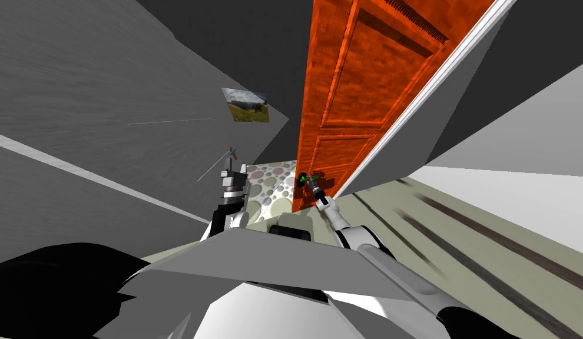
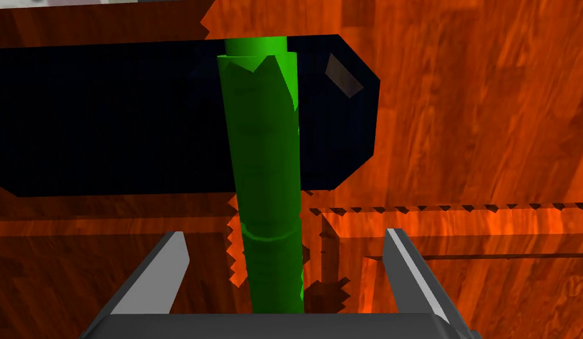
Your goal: Push the door open
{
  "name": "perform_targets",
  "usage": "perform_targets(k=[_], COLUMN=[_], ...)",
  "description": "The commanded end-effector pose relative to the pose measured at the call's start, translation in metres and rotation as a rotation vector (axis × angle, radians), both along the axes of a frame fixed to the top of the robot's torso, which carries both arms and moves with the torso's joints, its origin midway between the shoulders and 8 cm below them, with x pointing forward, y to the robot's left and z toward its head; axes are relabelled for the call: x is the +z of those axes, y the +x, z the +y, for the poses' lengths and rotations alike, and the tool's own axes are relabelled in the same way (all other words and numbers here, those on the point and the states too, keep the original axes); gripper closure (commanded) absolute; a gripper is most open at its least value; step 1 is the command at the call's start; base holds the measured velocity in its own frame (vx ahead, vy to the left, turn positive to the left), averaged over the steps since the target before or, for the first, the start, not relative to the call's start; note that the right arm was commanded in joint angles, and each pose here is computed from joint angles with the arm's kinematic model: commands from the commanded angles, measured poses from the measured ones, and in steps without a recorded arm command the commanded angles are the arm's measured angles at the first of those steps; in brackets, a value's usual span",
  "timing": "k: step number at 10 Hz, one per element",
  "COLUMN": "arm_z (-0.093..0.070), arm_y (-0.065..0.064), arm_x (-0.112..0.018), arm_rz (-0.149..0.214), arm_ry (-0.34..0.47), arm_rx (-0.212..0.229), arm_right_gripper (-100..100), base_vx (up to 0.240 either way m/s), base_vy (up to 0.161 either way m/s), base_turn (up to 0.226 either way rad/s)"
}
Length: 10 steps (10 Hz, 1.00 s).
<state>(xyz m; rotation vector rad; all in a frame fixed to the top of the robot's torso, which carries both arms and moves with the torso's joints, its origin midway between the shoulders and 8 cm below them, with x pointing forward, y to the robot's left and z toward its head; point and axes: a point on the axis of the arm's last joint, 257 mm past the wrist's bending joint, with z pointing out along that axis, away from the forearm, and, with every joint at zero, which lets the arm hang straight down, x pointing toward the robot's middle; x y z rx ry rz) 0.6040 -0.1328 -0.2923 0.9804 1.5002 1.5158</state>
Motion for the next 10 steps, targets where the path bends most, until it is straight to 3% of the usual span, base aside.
perform_targets(k=[1, 2, 7, 10], arm_z=[0.000, 0.000, 0.000, -0.014], arm_y=[0.000, 0.000, 0.000, 0.005], arm_x=[0.000, 0.000, 0.000, 0.004], arm_rz=[0.000, 0.000, 0.000, -0.007], arm_ry=[0.000, 0.000, 0.000, -0.001], arm_rx=[0.000, 0.000, 0.000, -0.035], arm_right_gripper=[-100, 100, 100, 100], base_vx=[0.069, -0.008, -0.006, 0.135], base_vy=[0.022, -0.003, -0.003, 0.085], base_turn=[0.005, -0.004, 0.004, -0.026])
